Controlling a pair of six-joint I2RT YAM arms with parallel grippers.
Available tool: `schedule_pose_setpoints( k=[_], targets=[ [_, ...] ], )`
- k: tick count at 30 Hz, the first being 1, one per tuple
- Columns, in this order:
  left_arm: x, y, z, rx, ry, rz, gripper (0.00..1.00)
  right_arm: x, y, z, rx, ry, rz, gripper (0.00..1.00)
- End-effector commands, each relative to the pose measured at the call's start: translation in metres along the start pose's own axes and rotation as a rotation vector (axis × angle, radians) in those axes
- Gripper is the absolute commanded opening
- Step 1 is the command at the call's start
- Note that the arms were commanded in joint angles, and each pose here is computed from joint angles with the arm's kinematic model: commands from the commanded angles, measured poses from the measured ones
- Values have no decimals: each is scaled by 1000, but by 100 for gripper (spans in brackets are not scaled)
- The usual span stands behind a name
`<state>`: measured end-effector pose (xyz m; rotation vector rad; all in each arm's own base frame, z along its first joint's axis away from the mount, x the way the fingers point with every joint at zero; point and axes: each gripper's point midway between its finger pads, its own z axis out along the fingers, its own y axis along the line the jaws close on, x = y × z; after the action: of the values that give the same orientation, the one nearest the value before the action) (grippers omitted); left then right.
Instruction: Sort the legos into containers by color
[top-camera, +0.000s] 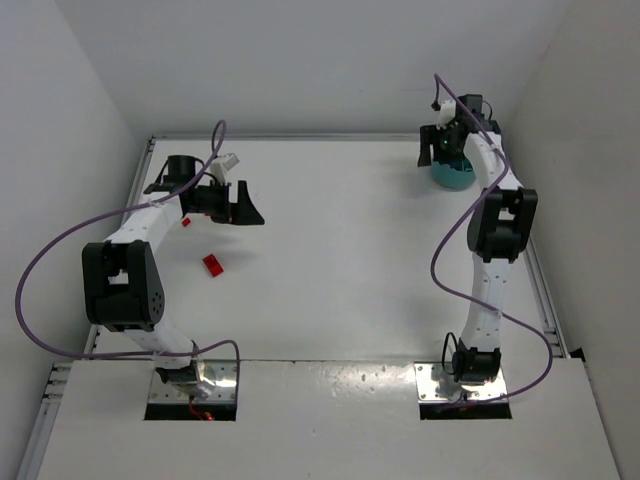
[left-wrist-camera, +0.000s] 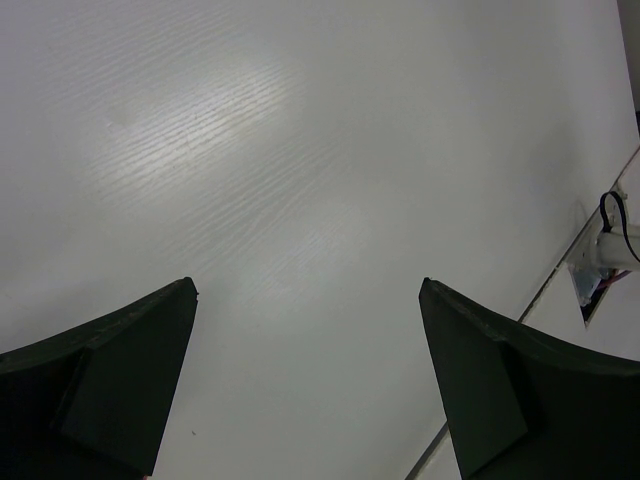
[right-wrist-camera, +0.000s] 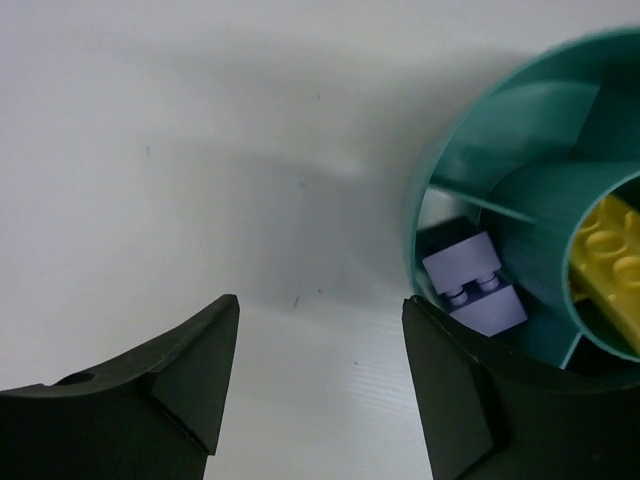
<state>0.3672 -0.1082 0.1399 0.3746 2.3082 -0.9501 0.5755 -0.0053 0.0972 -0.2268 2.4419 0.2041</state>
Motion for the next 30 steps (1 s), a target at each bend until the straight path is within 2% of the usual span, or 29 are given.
schedule_pose_setpoints(
  k=[1, 4, 23, 30],
  targets=[
    [-11, -6, -10, 5, -47, 30, 100, 6, -3, -8, 42, 10, 1, 67],
    [-11, -6, -10, 5, -47, 39, 100, 12, -8, -9, 68, 12, -22, 70],
    [-11, -5, -12, 8, -52, 34, 100, 11, -50, -50, 211, 4, -104, 71],
    [-13, -5, -14, -2, -59, 51, 100, -5, -52, -73, 234, -58, -109, 71]
  ],
)
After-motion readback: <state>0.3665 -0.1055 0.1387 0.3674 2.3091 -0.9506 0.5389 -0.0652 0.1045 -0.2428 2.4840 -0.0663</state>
